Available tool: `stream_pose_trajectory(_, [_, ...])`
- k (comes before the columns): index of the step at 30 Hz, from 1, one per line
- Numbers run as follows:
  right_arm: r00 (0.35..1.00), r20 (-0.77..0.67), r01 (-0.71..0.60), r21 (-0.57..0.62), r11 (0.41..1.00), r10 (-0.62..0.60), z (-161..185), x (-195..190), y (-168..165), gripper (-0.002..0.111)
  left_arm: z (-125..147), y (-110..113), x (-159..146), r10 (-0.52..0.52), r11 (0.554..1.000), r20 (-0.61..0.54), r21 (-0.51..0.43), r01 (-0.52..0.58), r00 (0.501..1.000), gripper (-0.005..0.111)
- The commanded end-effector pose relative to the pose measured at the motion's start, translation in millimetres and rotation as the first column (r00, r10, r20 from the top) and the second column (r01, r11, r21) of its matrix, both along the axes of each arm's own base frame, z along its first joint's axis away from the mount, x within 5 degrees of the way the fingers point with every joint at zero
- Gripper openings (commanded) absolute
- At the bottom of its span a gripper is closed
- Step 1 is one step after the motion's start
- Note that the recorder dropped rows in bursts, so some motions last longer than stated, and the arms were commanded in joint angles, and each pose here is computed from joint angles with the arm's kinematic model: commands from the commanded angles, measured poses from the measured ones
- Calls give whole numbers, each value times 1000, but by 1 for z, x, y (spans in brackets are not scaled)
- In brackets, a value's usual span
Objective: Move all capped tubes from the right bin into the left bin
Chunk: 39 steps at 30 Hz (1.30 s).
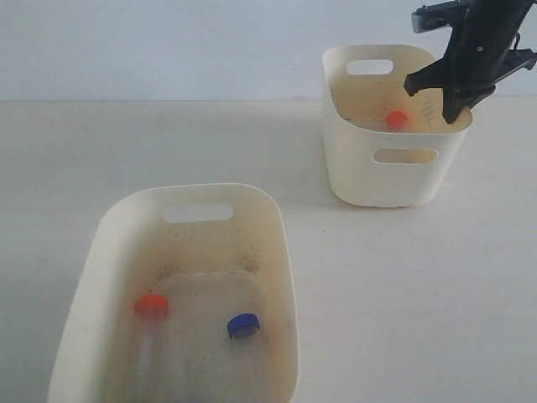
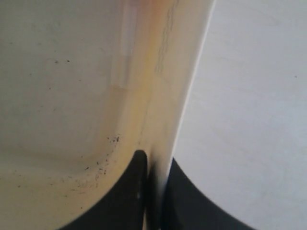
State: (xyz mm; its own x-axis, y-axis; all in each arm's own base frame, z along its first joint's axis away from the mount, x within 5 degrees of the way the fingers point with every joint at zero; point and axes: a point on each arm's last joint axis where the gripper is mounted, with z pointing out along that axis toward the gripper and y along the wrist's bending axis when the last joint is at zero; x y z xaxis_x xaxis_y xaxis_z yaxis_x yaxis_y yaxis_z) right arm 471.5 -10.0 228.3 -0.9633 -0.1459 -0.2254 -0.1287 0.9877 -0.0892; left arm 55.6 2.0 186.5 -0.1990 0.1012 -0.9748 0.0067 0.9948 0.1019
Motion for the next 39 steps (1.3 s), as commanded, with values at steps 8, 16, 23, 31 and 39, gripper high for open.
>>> stream_pose_trajectory(8, [999, 4, 52, -82, 995, -52, 8, -4, -12, 72, 3, 0, 0, 1, 1000, 21, -18, -1, 1000, 4])
stream_pose_trajectory(16, [979, 158, 128, -5, 992, -126, 72, -19, -8, 50, 3, 0, 0, 1, 1000, 21, -18, -1, 1000, 4])
stream_pose_trajectory(23, [949, 308, 20, 175, 984, -74, 106, -22, 50, 49, 3, 0, 0, 1, 1000, 21, -18, -1, 1000, 4])
stream_pose_trajectory(31, [916, 391, 89, 34, 995, -95, 48, 15, 86, 49, 3, 0, 0, 1, 1000, 21, -18, -1, 1000, 4])
stream_pose_trajectory(39, [924, 354, 150, 10, 989, -144, -5, 34, 82, 49, 3, 0, 0, 1, 1000, 21, -18, -1, 1000, 4])
